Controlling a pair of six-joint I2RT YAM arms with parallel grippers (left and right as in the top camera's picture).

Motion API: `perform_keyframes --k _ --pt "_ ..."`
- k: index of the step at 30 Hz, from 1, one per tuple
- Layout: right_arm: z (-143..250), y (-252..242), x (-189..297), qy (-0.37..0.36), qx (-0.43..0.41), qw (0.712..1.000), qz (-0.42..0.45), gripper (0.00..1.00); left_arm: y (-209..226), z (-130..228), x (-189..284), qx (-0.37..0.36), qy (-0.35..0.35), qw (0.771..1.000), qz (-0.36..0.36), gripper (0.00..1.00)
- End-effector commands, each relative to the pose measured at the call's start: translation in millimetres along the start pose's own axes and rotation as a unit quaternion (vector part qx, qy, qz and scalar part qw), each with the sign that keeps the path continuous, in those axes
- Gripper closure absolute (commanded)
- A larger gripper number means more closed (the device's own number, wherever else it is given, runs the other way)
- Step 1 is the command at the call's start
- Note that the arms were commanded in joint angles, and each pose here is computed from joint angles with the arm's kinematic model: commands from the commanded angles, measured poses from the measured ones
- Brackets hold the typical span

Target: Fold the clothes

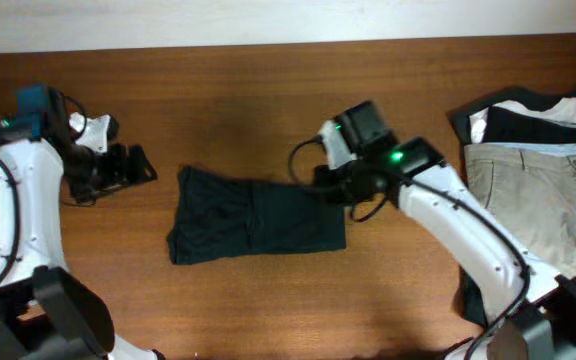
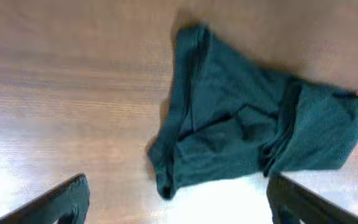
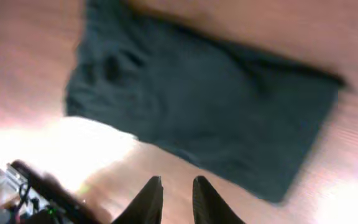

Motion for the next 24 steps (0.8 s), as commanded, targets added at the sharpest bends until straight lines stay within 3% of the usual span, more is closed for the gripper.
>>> perform_keyframes --k 1,2,6,10,11,15,18,19,20,23,24 --pt "-0.5 -36.1 6.4 0.013 -0.035 0.999 0.039 0.73 1.0 20.2 -70.2 -0.001 -0.004 0.997 0.077 0.1" --pt "-1.3 -40.8 8.3 0.012 -0.043 0.998 0.041 0.73 2.7 24.0 -89.2 -0.015 -0.015 0.997 0.076 0.23" --pt "-3.4 -46.0 10.4 0.009 -0.051 0.998 0.042 0.73 -19.0 39.4 -137.1 -0.074 0.005 0.994 0.081 0.24" --pt "-0.5 -46.6 10.5 0.015 -0.053 0.997 0.044 0.73 -16.7 61.3 -187.1 -0.063 0.087 0.99 0.088 0.3" --pt "-0.3 -46.6 10.5 0.016 -0.046 0.998 0.044 0.73 -13.4 64.6 -192.6 -0.059 0.097 0.99 0.083 0.36" --pt "1.8 -47.5 10.7 0.021 -0.046 0.998 0.047 0.73 1.8 64.5 -185.0 -0.055 0.117 0.991 0.028 0.4" --pt "3.7 -52.1 11.3 0.023 -0.048 0.997 0.064 0.73 19.5 41.4 -154.5 -0.026 0.103 0.994 0.022 0.19" --pt "3.5 -52.4 11.3 0.023 -0.048 0.997 0.064 0.73 25.7 40.6 -151.7 -0.031 0.097 0.994 0.033 0.07" --pt "3.1 -52.3 11.3 0.022 -0.048 0.997 0.064 0.73 21.8 43.8 -154.3 -0.056 0.09 0.992 0.067 0.02" --pt "2.5 -53.7 11.5 0.02 -0.047 0.996 0.069 0.73 21.9 57.1 -170.8 -0.061 0.1 0.989 0.093 0.02" --pt "3.7 -54.5 11.6 0.022 -0.048 0.996 0.072 0.73 10.5 53.8 -171.0 -0.077 0.084 0.983 0.145 0.04"
Point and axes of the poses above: each gripper's point midway between its finger pads, its own x axis back along the fingers, its own y axis along the line the jaws close on, z = x × y, the point moved 4 cm from there along x, back along the fingers, and after that the axes turned 2 degrees about -x, right-handed, at the moved point
